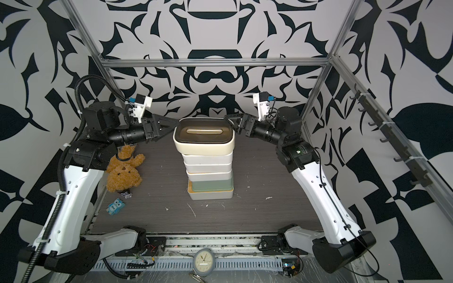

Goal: Stack the tissue boxes
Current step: Place the tissue box at the tissue box, then pick up the tissue box from the center of the board.

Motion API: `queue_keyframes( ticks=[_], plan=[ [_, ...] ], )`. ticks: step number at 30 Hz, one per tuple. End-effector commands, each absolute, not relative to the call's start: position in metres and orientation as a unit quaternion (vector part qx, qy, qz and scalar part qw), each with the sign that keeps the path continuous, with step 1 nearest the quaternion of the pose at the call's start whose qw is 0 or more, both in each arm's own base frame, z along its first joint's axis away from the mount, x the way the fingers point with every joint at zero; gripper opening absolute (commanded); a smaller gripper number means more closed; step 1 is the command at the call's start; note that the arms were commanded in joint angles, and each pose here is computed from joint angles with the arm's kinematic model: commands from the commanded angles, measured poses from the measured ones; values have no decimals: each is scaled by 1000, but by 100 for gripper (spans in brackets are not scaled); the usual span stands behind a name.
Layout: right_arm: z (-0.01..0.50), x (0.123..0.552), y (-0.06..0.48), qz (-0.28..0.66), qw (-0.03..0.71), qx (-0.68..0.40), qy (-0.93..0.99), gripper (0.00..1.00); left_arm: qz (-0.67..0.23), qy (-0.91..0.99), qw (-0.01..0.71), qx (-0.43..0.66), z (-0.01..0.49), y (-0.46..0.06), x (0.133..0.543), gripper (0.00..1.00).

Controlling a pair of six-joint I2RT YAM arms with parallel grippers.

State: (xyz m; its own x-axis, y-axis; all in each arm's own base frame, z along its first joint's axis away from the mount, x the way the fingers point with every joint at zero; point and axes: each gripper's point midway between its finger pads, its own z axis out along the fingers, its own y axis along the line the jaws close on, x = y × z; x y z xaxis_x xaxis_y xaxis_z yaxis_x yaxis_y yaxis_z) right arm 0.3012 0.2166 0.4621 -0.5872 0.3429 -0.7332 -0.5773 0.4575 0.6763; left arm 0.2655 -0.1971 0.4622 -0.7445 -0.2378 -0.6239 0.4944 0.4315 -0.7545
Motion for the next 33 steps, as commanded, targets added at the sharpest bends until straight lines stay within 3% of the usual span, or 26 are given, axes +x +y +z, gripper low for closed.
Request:
queue_keyframes(
  ticks=[1, 14, 21, 33],
  plan=[
    [499, 286, 190, 464, 534, -77, 703, 99, -494, 781, 378, 65, 465, -182, 268, 99],
    [456, 300, 131, 343, 559, 14, 755, 99, -451, 804, 375, -95, 419, -112, 311, 99],
    [394, 325, 89, 323, 525, 98, 782, 99, -407, 834, 333, -166, 364, -90, 345, 99],
    [299, 342, 81, 320, 441, 135, 828, 99, -377, 860, 247, -241, 276, -83, 404, 99]
  ],
)
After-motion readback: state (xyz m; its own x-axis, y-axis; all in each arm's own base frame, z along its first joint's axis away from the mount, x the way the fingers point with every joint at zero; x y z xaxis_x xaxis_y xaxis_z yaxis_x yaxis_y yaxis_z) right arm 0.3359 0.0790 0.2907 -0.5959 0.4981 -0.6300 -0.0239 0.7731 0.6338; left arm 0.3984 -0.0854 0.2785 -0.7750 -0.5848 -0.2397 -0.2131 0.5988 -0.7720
